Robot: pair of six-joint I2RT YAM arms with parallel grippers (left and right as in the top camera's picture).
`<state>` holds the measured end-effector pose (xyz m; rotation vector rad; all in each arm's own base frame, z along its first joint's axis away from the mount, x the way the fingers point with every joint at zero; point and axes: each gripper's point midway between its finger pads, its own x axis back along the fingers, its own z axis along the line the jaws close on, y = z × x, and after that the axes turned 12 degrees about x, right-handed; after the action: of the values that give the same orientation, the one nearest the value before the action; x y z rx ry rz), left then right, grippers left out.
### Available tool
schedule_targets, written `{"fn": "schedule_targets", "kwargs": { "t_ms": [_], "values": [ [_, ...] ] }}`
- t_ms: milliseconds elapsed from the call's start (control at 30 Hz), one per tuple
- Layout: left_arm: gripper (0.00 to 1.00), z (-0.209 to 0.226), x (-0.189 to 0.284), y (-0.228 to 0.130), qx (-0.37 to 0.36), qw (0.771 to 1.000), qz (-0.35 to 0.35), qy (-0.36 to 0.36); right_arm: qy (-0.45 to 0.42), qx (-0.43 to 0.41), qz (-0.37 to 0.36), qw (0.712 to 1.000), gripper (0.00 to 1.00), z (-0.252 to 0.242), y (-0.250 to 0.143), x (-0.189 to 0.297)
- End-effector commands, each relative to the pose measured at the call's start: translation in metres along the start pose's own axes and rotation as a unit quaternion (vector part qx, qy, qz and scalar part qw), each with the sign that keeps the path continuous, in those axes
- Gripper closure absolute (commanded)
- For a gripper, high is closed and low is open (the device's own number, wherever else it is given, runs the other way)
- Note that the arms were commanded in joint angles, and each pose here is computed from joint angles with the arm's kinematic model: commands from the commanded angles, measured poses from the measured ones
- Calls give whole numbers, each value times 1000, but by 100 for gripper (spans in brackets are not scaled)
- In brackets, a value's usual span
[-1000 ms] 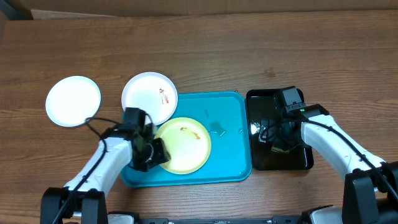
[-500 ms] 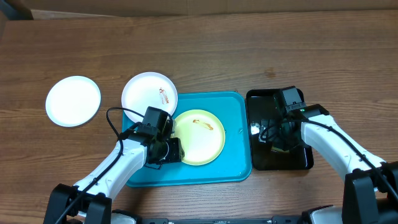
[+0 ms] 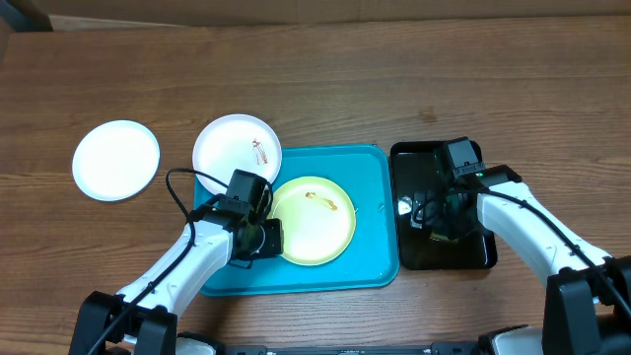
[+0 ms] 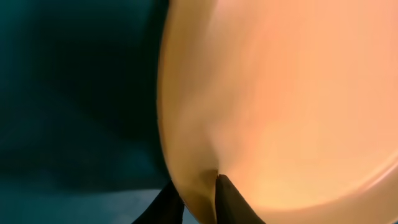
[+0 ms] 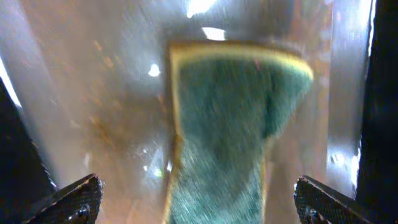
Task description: Clean dirty plates on tray and stack at the side
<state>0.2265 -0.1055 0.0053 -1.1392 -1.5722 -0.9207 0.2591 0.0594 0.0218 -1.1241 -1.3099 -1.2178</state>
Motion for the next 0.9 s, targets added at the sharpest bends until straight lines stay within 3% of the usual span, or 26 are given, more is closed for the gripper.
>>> {"fn": "schedule_targets", "kwargs": {
  "t_ms": [0,167,300,467,500,567,633,667,700,867],
  "values": [
    [86,10,1,6,-6,999,-21,31,7,-2,-5,1000,0,2,5,3],
    [92,10,1,7,-7,999,-23,31,4,-32,12,999,2,1,-3,2],
    [92,10,1,7,-7,999,-23,31,5,-41,20,999,32,2,-11,-4],
    [91,10,1,7,-6,999,-23,31,6,-52,16,999,35,2,-19,-18],
    [90,10,1,7,-6,999,-24,31,7,-52,13,999,48,2,-19,-20],
    [90,10,1,7,-6,999,-23,31,8,-52,9,999,96,2,-19,-24],
    [90,10,1,7,-6,999,-23,31,8,-52,9,999,96,2,-19,-24],
    [89,10,1,7,-6,999,-23,31,9,-50,5,999,39,2,-16,-22],
    [89,10,1,7,-6,999,-23,31,8,-49,0,999,0,2,-11,-19],
    [88,10,1,7,-6,999,-23,31,-19,-48,-32,998,0,-11,15,-1]
  ]
}}
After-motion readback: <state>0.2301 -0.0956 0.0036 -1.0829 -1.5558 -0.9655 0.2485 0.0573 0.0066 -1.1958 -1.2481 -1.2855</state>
